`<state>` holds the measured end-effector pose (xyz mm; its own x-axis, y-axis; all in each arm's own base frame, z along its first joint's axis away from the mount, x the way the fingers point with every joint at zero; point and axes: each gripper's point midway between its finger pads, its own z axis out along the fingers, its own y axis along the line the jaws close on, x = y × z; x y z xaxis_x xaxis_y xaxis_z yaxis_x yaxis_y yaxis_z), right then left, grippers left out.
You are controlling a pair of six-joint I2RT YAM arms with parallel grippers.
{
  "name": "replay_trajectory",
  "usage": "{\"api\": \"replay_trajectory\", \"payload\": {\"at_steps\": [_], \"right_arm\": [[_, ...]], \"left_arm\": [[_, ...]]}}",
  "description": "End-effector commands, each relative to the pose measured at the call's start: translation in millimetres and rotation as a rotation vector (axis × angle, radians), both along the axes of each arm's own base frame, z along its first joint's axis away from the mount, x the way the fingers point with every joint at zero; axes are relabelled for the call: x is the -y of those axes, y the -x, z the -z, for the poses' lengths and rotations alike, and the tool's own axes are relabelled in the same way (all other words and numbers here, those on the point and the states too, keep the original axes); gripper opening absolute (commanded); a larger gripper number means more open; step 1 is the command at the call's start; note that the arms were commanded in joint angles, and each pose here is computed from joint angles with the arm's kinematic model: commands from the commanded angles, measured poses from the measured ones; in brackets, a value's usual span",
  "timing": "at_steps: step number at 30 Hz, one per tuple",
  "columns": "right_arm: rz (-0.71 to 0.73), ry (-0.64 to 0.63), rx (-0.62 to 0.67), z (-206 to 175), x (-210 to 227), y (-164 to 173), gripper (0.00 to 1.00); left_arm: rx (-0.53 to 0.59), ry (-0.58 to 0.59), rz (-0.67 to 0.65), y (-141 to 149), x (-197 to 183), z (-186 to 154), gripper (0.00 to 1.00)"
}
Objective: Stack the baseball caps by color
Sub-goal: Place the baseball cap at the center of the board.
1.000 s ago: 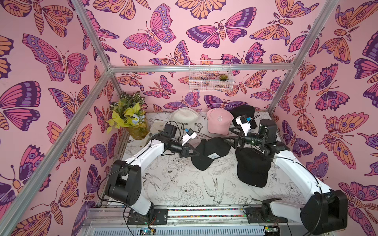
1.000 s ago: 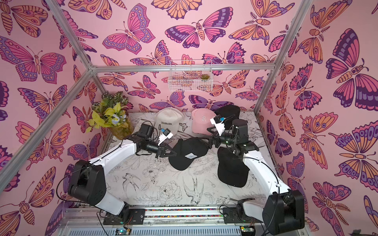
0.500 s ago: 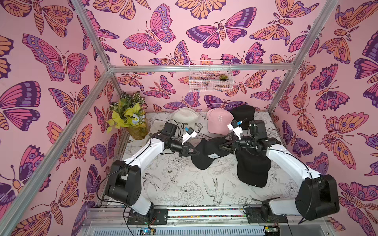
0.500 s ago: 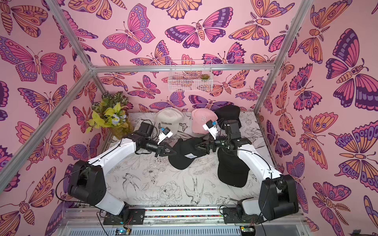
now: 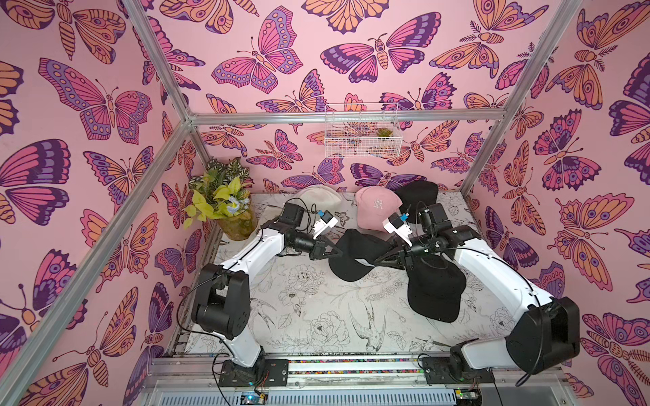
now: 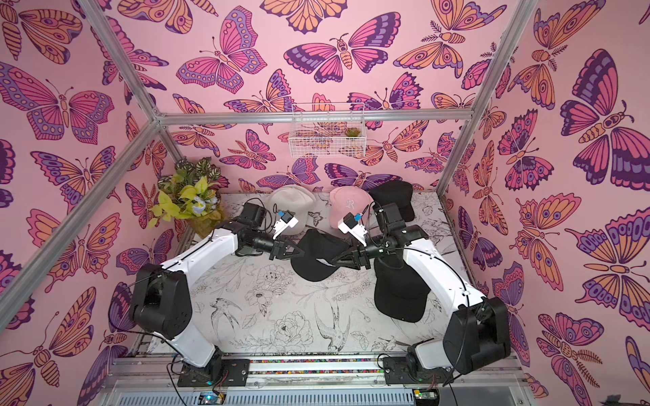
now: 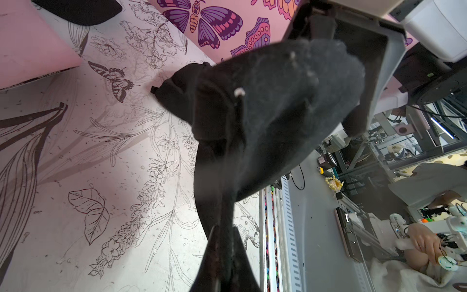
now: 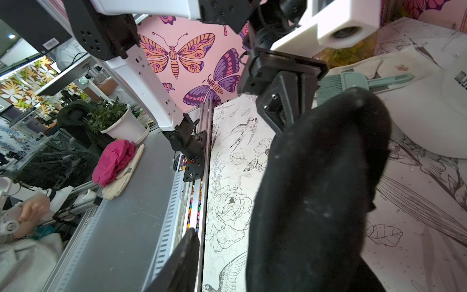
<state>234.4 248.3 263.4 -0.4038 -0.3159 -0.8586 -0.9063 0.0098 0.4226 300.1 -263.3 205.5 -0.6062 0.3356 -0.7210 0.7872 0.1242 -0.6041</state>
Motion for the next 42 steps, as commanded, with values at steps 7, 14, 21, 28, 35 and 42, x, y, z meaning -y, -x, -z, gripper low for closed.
{"api": "replay_trajectory", "payload": {"at_steps": [7,14,21,28,35,42], "right_arm": [[-0.079,-0.026,0.002,-15.2,0.2,24.2,0.34],[-0.030,-0.007,0.019,-14.7,-6.8,12.1,0.06],[-0.025,0.000,0.059,-20.5,-11.1,14.9,0.00],[-0.002,0.044,0.047,-14.5,-14.2,12.1,0.00],[0.068,0.134,0.005,-6.7,-12.9,-3.9,0.00],[0.066,0.162,-0.020,-2.9,-17.4,-8.9,0.00]], "left_arm": [[-0.014,-0.063,-0.063,-16.6,-9.3,11.7,0.00],[-0.026,-0.097,-0.085,-20.6,-11.6,19.9,0.00],[-0.011,-0.204,-0.208,-41.4,-21.5,38.5,0.04],[-0.033,-0.188,-0.361,-63.6,-26.2,41.7,0.25],[-0.087,-0.296,-0.657,-79.2,-57.5,62.7,0.58],[-0.052,-0.357,-1.060,-80.5,-116.4,51.8,0.88]]}}
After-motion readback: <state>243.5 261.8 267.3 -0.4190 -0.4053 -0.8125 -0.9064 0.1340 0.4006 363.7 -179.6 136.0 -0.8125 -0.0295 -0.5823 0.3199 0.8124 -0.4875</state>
